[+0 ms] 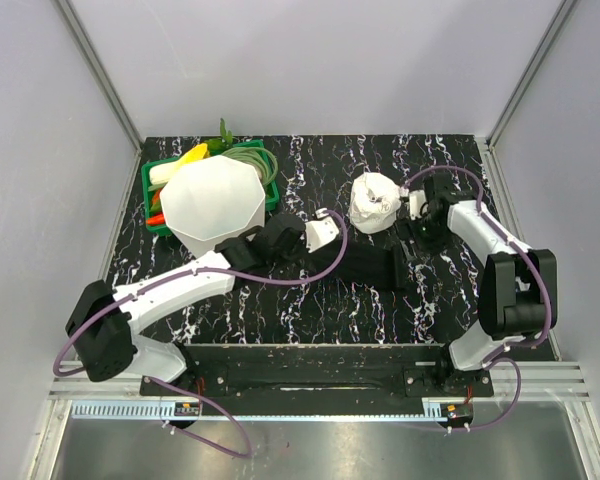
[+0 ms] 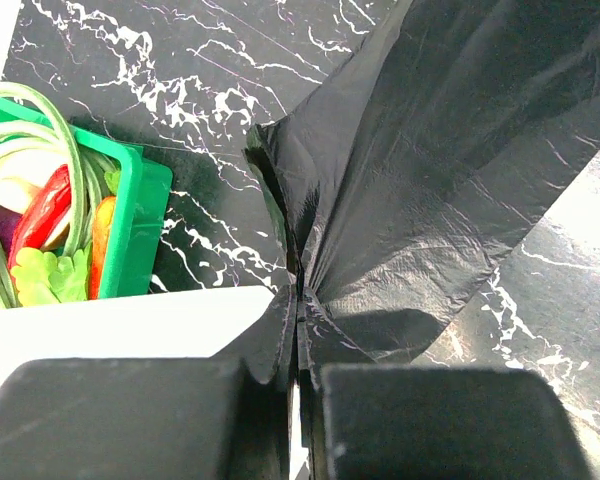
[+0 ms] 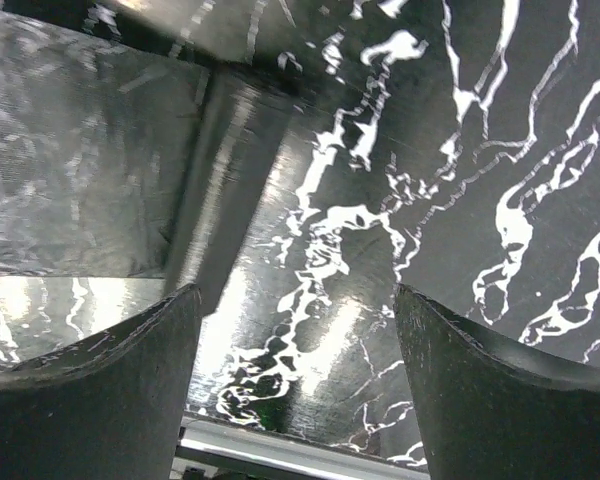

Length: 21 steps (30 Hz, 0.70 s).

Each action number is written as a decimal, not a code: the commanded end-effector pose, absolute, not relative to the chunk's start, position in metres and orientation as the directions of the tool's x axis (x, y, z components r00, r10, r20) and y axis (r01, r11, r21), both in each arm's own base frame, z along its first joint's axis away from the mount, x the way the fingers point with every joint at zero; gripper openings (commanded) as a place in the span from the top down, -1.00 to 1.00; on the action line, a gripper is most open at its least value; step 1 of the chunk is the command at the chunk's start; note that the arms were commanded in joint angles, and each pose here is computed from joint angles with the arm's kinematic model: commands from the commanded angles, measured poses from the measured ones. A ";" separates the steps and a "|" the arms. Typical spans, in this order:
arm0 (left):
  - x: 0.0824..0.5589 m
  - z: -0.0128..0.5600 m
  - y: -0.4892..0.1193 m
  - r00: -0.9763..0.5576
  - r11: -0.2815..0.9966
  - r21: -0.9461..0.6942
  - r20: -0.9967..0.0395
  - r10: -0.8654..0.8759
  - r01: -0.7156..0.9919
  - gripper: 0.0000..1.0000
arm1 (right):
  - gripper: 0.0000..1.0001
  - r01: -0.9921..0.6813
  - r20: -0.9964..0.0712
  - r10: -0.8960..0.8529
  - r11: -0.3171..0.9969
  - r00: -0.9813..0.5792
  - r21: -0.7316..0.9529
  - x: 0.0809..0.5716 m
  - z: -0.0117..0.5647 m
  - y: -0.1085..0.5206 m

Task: Put the trash bags into the trash bin
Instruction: Unfold the trash bag at the center of the board.

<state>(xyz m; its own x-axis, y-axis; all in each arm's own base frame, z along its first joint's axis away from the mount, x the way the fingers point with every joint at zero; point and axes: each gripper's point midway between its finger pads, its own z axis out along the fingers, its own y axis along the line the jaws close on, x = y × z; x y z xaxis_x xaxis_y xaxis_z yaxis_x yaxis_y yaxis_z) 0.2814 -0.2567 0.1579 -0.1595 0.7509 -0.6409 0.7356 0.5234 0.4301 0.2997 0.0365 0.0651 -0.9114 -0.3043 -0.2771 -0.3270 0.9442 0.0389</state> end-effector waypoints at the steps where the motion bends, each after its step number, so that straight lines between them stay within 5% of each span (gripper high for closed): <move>1: 0.283 0.170 -0.253 -0.140 0.534 0.445 -0.660 0.738 0.719 1.00 | -0.66 -0.398 -0.365 -0.338 0.911 -0.868 0.104 0.310 0.089 0.076; 11: 0.274 0.171 -0.251 -0.113 0.500 0.438 -0.657 0.745 0.747 1.00 | -0.63 -0.391 -0.275 -0.374 0.921 -0.886 0.008 0.318 0.027 0.074; 21: 0.270 0.163 -0.215 -0.122 0.489 0.505 -0.596 0.793 0.711 1.00 | -0.62 -0.354 -0.294 -0.359 0.932 -0.886 -0.070 0.315 0.040 0.027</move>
